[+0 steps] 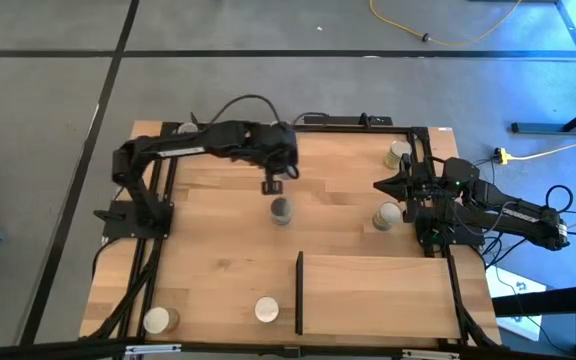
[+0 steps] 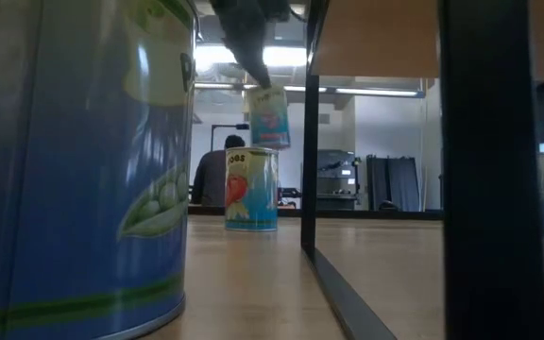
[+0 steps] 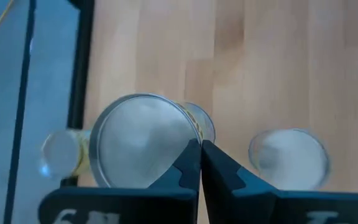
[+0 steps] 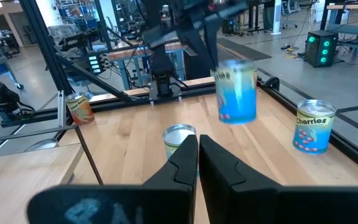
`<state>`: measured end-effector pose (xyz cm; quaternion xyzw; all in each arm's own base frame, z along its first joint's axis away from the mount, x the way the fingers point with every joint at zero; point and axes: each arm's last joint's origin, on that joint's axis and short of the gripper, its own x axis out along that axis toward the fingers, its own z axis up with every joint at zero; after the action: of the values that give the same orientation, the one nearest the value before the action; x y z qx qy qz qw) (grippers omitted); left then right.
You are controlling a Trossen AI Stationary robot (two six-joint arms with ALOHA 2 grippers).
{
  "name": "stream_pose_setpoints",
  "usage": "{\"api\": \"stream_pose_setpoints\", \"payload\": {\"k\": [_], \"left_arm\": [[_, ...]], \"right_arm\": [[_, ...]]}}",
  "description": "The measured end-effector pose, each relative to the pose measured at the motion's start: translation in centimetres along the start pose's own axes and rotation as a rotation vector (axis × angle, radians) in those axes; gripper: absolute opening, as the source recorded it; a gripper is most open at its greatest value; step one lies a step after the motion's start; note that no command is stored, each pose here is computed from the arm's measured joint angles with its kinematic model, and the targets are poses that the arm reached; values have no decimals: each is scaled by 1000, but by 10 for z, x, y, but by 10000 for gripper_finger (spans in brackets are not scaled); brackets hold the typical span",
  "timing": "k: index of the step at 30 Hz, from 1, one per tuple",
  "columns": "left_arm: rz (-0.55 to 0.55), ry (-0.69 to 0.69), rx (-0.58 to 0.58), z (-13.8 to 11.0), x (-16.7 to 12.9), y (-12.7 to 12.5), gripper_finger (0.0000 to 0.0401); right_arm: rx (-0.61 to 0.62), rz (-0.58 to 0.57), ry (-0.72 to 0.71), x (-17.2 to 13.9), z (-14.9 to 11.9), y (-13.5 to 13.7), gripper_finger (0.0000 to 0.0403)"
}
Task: Pick and place cans onto a shelf
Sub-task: Put the bottom canned cherries can on the shelf
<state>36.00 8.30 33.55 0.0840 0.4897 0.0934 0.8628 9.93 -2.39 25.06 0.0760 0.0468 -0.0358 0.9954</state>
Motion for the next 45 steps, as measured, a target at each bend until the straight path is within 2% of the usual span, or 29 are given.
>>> {"api": "stream_pose_setpoints", "payload": {"k": [5, 10, 22, 31, 41, 45], "left_arm": [[-18, 79, 45, 0, 39, -2, 0], [-55, 106, 77, 1, 71, -8, 0], [-141, 137, 94, -1, 109, -17, 2], [-135, 144, 73, -2, 117, -17, 3], [-132, 126, 65, 0, 117, -17, 53], [-122, 127, 60, 0, 116, -17, 58]], "right_arm": [[-10, 10, 3, 0, 0, 0, 18], [-71, 96, 11, 0, -1, 3, 18], [-67, 111, 34, 0, -3, 3, 18], [4, 110, 35, 0, -3, 3, 18], [-22, 110, 34, 0, -2, 3, 18], [-24, 45, 27, 0, -2, 1, 18]]}}
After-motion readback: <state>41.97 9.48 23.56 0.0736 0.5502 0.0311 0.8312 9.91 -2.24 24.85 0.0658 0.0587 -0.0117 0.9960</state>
